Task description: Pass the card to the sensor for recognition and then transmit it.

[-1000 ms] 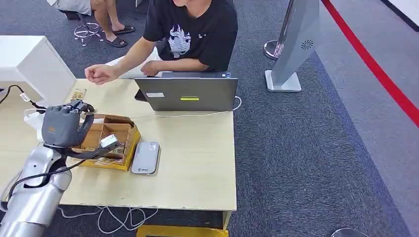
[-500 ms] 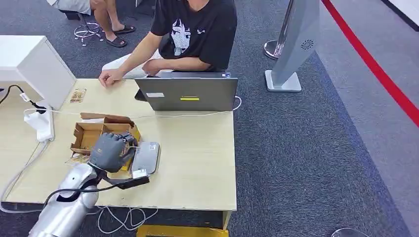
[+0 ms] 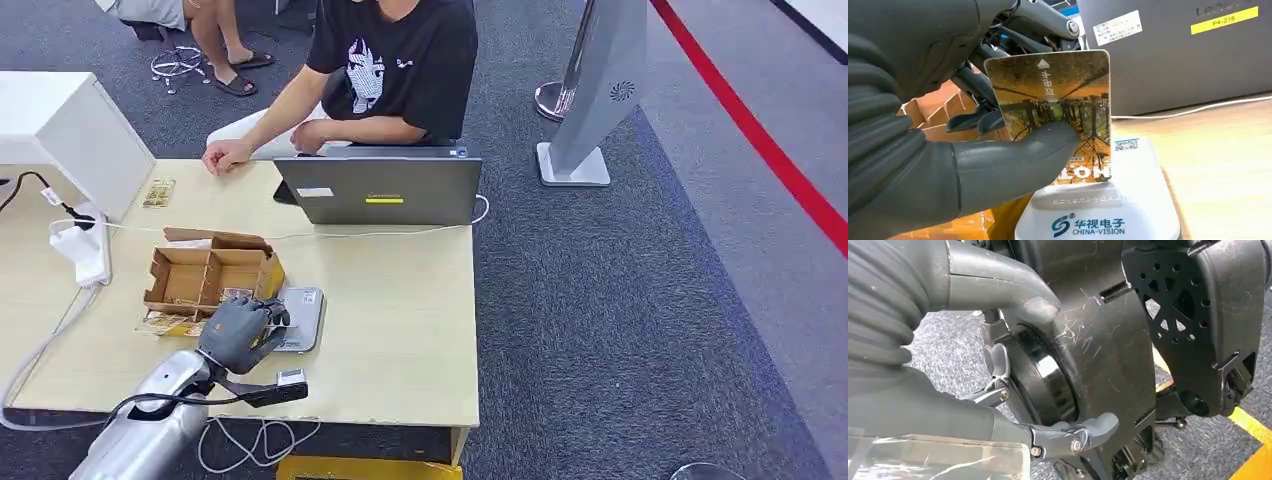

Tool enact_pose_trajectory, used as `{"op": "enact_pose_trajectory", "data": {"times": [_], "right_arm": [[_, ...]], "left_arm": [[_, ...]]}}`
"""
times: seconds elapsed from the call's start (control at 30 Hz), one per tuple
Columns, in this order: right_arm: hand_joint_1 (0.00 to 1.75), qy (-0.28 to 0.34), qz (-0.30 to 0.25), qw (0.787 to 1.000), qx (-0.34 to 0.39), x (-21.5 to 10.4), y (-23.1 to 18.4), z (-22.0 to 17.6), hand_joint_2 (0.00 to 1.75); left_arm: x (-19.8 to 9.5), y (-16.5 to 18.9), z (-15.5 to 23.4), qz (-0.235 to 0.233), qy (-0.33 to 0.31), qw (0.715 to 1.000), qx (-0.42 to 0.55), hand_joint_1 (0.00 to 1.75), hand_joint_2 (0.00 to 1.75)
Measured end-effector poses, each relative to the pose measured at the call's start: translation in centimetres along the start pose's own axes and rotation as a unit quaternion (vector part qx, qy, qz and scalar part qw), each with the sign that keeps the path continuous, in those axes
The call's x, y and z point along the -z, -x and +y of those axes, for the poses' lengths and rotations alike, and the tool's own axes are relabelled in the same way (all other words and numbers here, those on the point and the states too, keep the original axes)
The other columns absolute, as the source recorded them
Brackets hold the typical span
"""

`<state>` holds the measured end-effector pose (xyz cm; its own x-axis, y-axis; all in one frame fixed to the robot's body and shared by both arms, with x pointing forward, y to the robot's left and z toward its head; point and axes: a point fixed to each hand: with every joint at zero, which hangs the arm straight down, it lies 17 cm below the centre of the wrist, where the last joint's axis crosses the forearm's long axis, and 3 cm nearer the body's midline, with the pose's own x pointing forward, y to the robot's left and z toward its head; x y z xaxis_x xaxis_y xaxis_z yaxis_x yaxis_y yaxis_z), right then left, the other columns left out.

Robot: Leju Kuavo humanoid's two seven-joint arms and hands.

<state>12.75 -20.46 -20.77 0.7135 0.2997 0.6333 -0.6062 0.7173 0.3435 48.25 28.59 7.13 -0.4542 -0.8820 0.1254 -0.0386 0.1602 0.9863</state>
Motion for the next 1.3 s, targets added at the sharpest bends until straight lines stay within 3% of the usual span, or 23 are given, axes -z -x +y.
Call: {"op": "enact_pose_trajectory", "data": {"times": [0.47, 0.53, 0.77, 1.07, 1.3], "right_arm": [[0.00, 0.000, -0.001, 1.000, -0.002, -0.2, 0.0, -0.1, 1.75], [0.00, -0.008, 0.003, 1.000, -0.008, -0.3, 0.1, 0.0, 1.75], [0.00, -0.036, 0.018, 0.998, -0.040, -1.1, 0.5, -0.1, 1.75], [0.00, -0.051, 0.030, 0.996, -0.060, -1.4, 0.7, -0.3, 1.75], [0.00, -0.054, 0.031, 0.996, -0.063, -1.5, 0.7, -0.3, 1.75]], "left_arm": [[0.1, 0.2, -0.3, 0.001, 0.005, 1.000, 0.001, 1.75, 1.75], [0.3, -0.1, 0.3, -0.001, -0.019, 1.000, 0.008, 1.75, 1.75], [2.2, -1.4, 3.3, -0.015, -0.075, 0.997, 0.019, 1.75, 1.75], [5.6, -2.5, 11.3, -0.037, -0.158, 0.986, 0.037, 1.75, 1.75], [5.9, -3.0, 12.7, -0.044, -0.173, 0.983, 0.042, 1.75, 1.75]]}}
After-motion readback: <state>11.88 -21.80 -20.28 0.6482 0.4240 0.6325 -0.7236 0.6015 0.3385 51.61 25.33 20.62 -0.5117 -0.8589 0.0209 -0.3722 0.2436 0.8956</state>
